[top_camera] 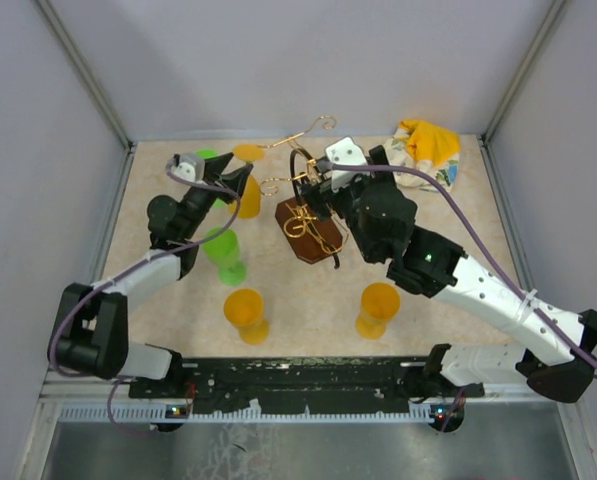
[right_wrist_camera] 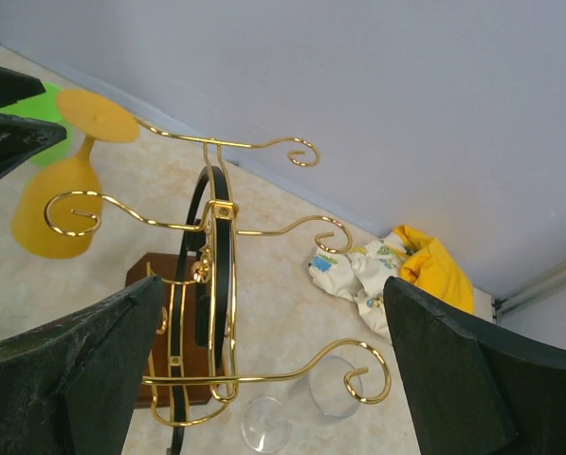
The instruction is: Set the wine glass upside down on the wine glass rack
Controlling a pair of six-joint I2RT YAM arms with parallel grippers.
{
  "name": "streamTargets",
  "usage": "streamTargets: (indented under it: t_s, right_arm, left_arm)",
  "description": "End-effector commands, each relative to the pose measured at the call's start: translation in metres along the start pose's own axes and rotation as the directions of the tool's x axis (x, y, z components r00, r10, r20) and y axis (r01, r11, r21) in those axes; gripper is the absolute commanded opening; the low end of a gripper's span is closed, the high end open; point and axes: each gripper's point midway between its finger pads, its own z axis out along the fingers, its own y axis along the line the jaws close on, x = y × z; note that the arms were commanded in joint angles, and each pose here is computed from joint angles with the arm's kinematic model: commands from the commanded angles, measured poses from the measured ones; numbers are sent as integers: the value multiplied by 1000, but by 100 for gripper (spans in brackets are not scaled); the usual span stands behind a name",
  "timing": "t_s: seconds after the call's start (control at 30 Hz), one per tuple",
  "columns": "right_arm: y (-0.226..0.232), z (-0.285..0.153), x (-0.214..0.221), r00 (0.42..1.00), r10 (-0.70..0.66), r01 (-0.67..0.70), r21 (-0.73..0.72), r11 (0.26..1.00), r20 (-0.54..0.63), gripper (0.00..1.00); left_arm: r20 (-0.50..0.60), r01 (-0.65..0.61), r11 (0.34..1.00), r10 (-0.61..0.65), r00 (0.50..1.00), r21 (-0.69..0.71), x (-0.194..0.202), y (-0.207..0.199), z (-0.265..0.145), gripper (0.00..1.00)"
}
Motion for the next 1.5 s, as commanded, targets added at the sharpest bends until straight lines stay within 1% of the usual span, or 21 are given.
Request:
streamTargets:
  t_s: [0.0, 0.2, 0.3, 0.4, 0.5, 0.6, 0.7, 0.8, 0.87, 0.9, 1.0, 1.03, 1.13, 1.23, 1.3, 1.47]
  right_arm:
    - [-7, 0, -25, 998, 50, -50, -8, 999, 43, 99]
    - [2, 3, -26, 998, 54, -53, -39, 998, 26, 99]
    - [11, 2, -30, 996, 80, -77, -91, 993, 28, 99]
    - [27, 2, -33, 995, 94, -90, -174, 981, 18, 99]
    - [40, 3, -31, 996, 87, -85, -230, 969, -2, 99]
    - [52, 5, -30, 997, 81, -82, -268, 960, -16, 99]
    - [51, 8, -27, 996, 83, -88, -247, 965, -32, 99]
    - [44, 6, -28, 994, 102, -108, -216, 970, -40, 99]
    - [39, 5, -24, 992, 107, -117, -192, 974, -64, 99]
    - [35, 4, -23, 991, 106, -118, -174, 978, -76, 99]
    - [25, 0, -17, 989, 103, -118, -136, 984, -108, 99]
    - [22, -2, -15, 987, 107, -121, -127, 984, -116, 99]
    - [18, -9, -11, 984, 129, -144, -119, 982, -125, 99]
    - [17, -14, -6, 980, 149, -165, -120, 979, -129, 99]
    - [18, -15, -2, 979, 150, -168, -124, 978, -138, 99]
    - [17, -16, 5, 978, 141, -159, -111, 981, -155, 99]
  left_arm:
    - [-49, -69, 997, 67, 997, -43, -7, 3, -17, 63]
    - [-91, -66, 997, 62, 994, -45, -9, -2, -31, 63]
    - [-103, -60, 997, 54, 993, -58, -13, -3, -35, 62]
    - [-111, -49, 989, 33, 993, -140, -30, 8, -35, 62]
    - [-99, -34, 970, 10, 995, -242, -64, 21, -32, 64]
    - [-115, -38, 952, 3, 993, -303, -98, 28, -28, 67]
    - [-202, -54, 907, -35, 979, -417, -113, 50, -25, 68]
    - [-349, -86, 871, -102, 932, -484, -94, 80, -20, 68]
    - [-394, -41, 860, -191, 899, -509, -76, 98, -13, 68]
    - [-423, -25, 858, -228, 877, -514, -59, 107, -10, 68]
    - [-474, -20, 845, -280, 835, -534, -35, 130, -4, 68]
    - [-495, -31, 840, -289, 819, -542, -27, 138, -3, 67]
    - [-588, -84, 835, -308, 748, -544, 0, 153, -4, 67]
    - [-664, -152, 816, -329, 671, -558, 32, 166, -17, 64]
    - [-681, -194, 795, -333, 652, -574, 44, 174, -26, 64]
    - [-687, -237, 770, -329, 648, -592, 52, 185, -33, 65]
